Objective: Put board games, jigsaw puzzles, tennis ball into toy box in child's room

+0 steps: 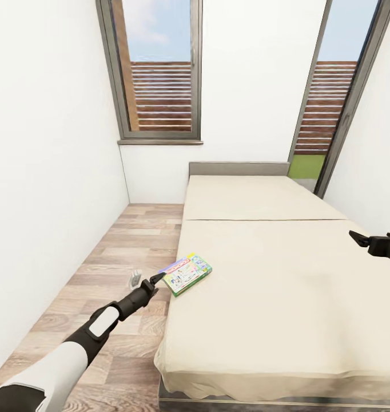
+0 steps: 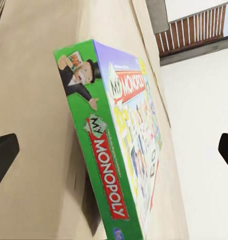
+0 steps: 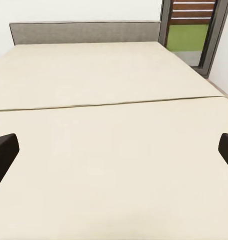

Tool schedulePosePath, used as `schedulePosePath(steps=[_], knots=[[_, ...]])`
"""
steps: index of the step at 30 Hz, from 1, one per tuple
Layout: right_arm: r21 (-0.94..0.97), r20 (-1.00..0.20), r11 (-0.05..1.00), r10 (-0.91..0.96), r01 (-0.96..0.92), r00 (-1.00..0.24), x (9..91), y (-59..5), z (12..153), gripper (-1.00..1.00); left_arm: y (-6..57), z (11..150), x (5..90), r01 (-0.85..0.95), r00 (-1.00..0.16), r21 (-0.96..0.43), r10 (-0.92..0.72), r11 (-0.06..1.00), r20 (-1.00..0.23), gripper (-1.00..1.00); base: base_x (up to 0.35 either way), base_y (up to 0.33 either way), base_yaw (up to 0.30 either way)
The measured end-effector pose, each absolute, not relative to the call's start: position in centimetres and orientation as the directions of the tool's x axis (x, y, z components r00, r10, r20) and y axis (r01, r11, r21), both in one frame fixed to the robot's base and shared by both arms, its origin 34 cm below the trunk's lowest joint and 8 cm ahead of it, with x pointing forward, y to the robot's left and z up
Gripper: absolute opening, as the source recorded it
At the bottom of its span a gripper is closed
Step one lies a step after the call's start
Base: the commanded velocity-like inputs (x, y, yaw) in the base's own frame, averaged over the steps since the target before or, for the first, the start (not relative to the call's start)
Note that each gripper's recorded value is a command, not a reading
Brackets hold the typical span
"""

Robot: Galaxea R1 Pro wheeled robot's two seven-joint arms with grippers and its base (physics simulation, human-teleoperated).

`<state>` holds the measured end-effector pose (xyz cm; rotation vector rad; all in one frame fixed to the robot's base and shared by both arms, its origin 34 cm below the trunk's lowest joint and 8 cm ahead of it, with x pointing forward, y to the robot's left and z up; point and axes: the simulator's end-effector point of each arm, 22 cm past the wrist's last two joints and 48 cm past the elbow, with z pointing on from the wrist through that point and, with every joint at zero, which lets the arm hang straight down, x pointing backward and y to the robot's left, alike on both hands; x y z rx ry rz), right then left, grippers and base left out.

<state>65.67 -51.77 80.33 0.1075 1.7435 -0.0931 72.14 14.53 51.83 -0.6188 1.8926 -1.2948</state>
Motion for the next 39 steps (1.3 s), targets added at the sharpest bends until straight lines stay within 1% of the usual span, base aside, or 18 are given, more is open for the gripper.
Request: schedulePosePath(steps=[6, 15, 23, 35, 39], knots=[[-0.002, -0.985, 0.992, 0.02, 0.125, -0.173, 65.64, -51.81, 80.32, 1.0, 15.57, 51.92, 72.41, 0.019, -0.595, -0.924, -0.738, 0.383, -0.318, 1.0, 0.0, 0.0, 0.0], [-0.001, -0.985, 0.992, 0.021, 0.127, -0.174, 65.6, -51.87, 80.27, 1.0, 15.49, 52.43, 72.82, 0.027, -0.593, -0.923, -0.737, 0.383, -0.323, 1.0, 0.0, 0.0, -0.005], [0.0, -0.985, 0.992, 0.022, 0.128, -0.173, 65.56, -51.94, 80.29, 1.0, 15.55, 52.52, 72.9, 0.028, -0.592, -0.923, -0.738, 0.383, -0.324, 1.0, 0.0, 0.0, -0.166], [0.0, -0.985, 0.992, 0.022, 0.128, -0.173, 65.56, -51.95, 80.28, 1.0, 15.63, 52.5, 72.9, 0.027, -0.592, -0.923, -0.738, 0.385, -0.325, 1.0, 0.0, 0.0, -0.022], [0.0, -0.985, 0.992, 0.022, 0.128, -0.173, 65.55, -51.95, 80.28, 1.0, 15.6, 52.5, 72.91, 0.027, -0.592, -0.923, -0.738, 0.384, -0.325, 1.0, 0.0, 0.0, -0.138]])
